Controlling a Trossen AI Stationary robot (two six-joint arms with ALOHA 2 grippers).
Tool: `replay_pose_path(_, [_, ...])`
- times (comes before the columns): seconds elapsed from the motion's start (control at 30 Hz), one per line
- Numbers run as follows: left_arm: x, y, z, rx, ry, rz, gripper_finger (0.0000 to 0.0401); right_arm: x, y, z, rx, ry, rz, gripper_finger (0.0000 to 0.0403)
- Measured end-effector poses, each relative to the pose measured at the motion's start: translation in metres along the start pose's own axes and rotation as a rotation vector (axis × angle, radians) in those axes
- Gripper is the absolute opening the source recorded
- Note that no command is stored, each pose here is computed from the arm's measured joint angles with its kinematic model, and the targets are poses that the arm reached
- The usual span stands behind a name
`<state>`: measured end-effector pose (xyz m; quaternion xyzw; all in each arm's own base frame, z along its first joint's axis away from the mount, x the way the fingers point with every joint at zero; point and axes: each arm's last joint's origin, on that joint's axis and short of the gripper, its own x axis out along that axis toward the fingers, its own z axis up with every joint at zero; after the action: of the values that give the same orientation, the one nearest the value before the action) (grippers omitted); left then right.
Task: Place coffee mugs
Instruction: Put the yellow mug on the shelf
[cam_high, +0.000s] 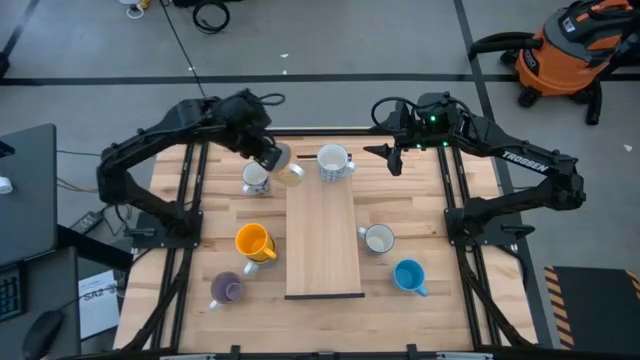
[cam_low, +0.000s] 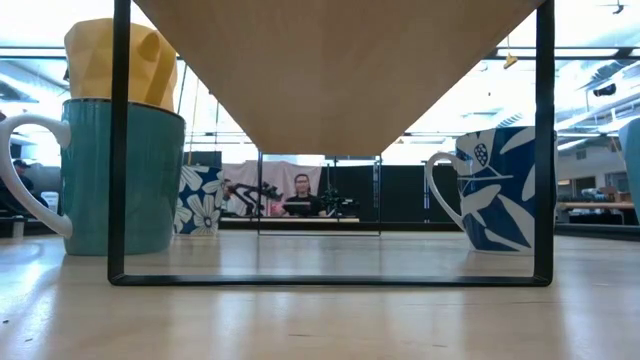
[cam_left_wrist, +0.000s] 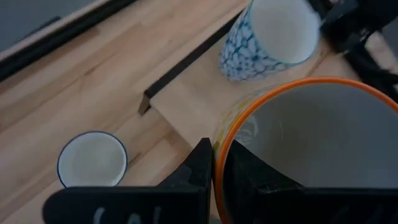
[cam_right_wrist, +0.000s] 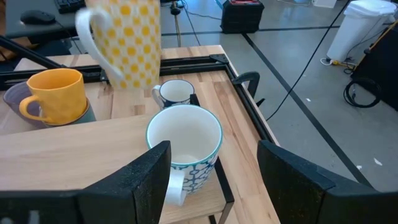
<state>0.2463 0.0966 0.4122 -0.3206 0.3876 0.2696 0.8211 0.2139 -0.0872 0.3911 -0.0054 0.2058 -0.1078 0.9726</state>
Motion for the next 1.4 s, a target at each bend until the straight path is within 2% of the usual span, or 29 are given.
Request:
replay_pose_path(0.37, [0.06,-0.004,0.011,-0.006,0.129,0.084,0.0035,0.0,0.0,0.0,0.0,0.0,0.0,0.0246])
replay_pose_path(0.6, [0.083,-0.005,0.016,-0.024,0.141,0.121,0.0037,0.0,0.0,0.0,0.0,0.0,0.0,0.0246])
replay_pose_path(1.0, [0.091,0.0,0.02,-0.03,0.099,0.215,0.0039,0.0,0.0,0.0,0.0,0.0,0.0,0.0246])
replay_pose_path(1.4, [0.093,0.0,0.021,-0.031,0.094,0.211,0.0041,0.0,0.0,0.0,0.0,0.0,0.0,0.0246])
